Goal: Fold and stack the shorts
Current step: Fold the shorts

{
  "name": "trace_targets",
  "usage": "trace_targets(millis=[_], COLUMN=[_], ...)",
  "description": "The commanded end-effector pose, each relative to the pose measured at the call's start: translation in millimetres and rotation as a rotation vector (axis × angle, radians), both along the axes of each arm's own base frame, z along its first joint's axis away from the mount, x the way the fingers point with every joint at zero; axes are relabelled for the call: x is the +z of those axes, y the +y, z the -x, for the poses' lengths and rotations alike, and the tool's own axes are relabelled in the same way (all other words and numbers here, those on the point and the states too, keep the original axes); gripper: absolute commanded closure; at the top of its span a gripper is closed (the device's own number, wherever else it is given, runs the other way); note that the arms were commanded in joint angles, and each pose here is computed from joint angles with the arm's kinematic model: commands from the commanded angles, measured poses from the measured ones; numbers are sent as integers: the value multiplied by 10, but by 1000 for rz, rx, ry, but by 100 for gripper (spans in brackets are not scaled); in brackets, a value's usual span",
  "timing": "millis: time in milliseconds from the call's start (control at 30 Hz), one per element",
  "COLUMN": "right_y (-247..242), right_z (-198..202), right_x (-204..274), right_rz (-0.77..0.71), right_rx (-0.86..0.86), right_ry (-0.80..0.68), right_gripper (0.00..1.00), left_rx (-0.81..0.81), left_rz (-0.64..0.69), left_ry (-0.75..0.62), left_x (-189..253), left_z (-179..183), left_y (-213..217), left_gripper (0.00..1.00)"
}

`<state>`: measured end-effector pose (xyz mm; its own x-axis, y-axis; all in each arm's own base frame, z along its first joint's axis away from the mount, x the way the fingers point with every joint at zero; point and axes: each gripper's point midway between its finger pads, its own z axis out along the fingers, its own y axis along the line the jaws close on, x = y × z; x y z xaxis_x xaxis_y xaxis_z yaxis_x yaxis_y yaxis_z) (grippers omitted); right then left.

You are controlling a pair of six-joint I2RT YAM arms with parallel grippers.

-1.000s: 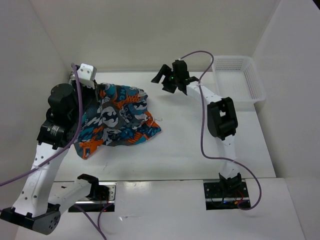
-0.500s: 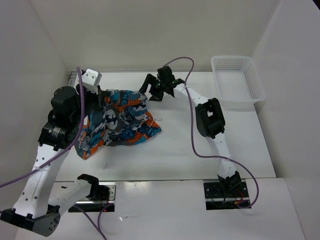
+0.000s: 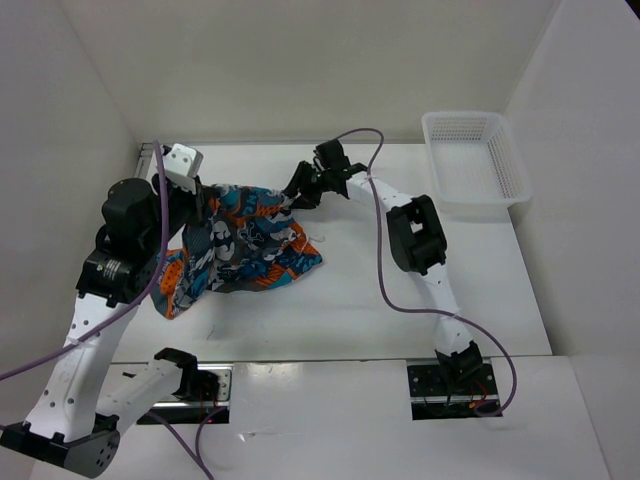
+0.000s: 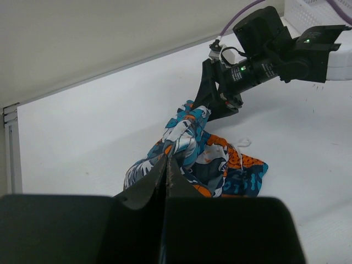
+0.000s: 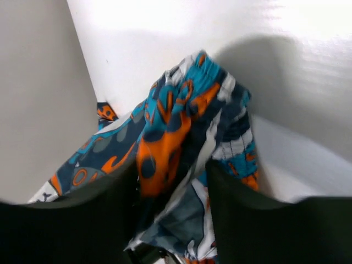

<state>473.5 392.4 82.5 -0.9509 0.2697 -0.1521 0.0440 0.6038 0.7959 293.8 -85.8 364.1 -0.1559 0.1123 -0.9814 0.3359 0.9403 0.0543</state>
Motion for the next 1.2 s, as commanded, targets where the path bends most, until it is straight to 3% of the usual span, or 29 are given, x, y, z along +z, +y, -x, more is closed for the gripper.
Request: trace_targets(millis=[0,33,133,167,267,433,567,600,667,700,733,833,867,967,1000,1033,1067,1100,1133,1167], right_y=[197,237,322,337,305,-323,-662,-744,-980,-1090,-1187,-1500,-1590,-1683,-1679,-1681,-1686,-1673,-1736,-1777], right_z=[-77,-72,-184,-241,-352,-823,-960,-915,-962,-907,-895,-710,-653,-356,-382,-210,-259,-197,1,0], right_x=[8,3,-10,104,195,751,1758,2189,2579,2997,3187,3903,4030,4254,4007,4120,3751,3663,3951,3642], right_rz=[-85,-111,-135,-130,-81,18,80,88,151,125,113,78,81,102,138,127,175,193,176,221], right_rx=[30,47,62,61,47,-90,-158,-174,-225,-250,-272,-317,-318,-296,-275,-271,-252,-242,-287,-283], right_ry=[-6,-1,-24,-46,-108,-278,-551,-636,-754,-834,-868,-1015,-1046,-1082,-1028,-1042,-974,-970,-1042,-1000], right_gripper=[50,60,70,80,100,100,100,100,100,100,100,100,100,100,100,100,100,100,100,100], left_rx=[-20,-20,-29,-29,14,191,234,262,332,370,391,387,378,353,335,323,322,312,333,342], left_rz=[16,20,21,21,23,13,-8,-6,7,11,26,36,57,62,58,49,43,44,37,37], left_ry=[-64,-82,-82,-82,-114,-153,-110,-124,-176,-197,-243,-283,-350,-367,-348,-315,-293,-293,-272,-273], left_x=[159,207,207,207,289,279,144,188,384,510,860,1277,1604,1751,1695,1568,1453,1424,1256,1250], left_z=[23,41,46,46,33,-231,-452,-522,-806,-921,-1120,-1399,-1347,-1307,-1284,-1272,-1250,-1126,-1142,-1102], left_y=[-30,-26,-41,-41,33,288,313,361,468,593,641,704,694,656,604,583,586,557,592,613], left_gripper=[100,100,100,100,100,100,100,100,100,100,100,100,100,100,100,100,100,100,100,100])
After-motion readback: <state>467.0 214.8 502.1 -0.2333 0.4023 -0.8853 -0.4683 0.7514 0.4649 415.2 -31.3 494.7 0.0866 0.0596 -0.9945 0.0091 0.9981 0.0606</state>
